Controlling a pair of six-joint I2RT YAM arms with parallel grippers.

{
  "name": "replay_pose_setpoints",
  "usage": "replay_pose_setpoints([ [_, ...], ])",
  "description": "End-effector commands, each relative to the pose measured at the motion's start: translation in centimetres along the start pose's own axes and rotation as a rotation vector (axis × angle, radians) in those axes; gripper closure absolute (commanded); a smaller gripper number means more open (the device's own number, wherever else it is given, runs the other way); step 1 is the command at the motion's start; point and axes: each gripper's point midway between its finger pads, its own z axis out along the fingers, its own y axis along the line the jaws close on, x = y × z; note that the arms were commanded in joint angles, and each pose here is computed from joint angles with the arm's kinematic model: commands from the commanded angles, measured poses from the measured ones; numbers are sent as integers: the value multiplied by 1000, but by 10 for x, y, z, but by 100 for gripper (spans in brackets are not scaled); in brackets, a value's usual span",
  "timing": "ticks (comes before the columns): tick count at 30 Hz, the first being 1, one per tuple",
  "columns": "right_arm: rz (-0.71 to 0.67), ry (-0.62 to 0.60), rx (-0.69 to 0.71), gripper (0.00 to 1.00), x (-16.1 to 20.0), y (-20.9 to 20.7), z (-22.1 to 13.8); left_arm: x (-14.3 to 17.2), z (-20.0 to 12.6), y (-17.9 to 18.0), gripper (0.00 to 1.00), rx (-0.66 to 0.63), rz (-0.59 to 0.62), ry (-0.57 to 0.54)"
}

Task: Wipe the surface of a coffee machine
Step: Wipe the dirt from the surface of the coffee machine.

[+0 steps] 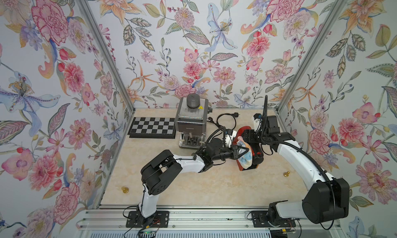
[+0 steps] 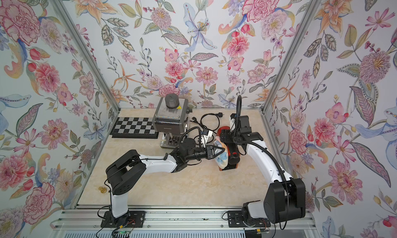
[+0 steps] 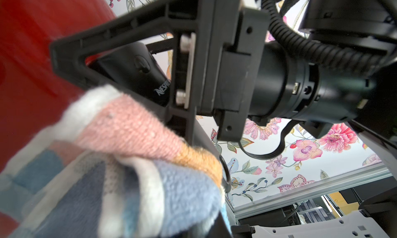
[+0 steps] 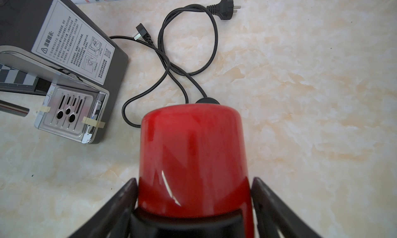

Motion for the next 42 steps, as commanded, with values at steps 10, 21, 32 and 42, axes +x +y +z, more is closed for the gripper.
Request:
replay_pose_setpoints([
  [10, 25, 170, -139, 13, 44, 28, 22, 85, -28, 86, 100, -293, -88, 235],
  [21, 57, 53, -200, 5, 9, 37, -12, 49, 1, 24, 100, -20, -65, 171],
  [32, 34, -123, -224, 3, -8, 50, -88, 8, -41, -7, 100, -191, 151, 94],
  [42, 28, -134, -396, 5, 33, 88, -144, -43, -90, -66, 100, -75, 277, -24],
])
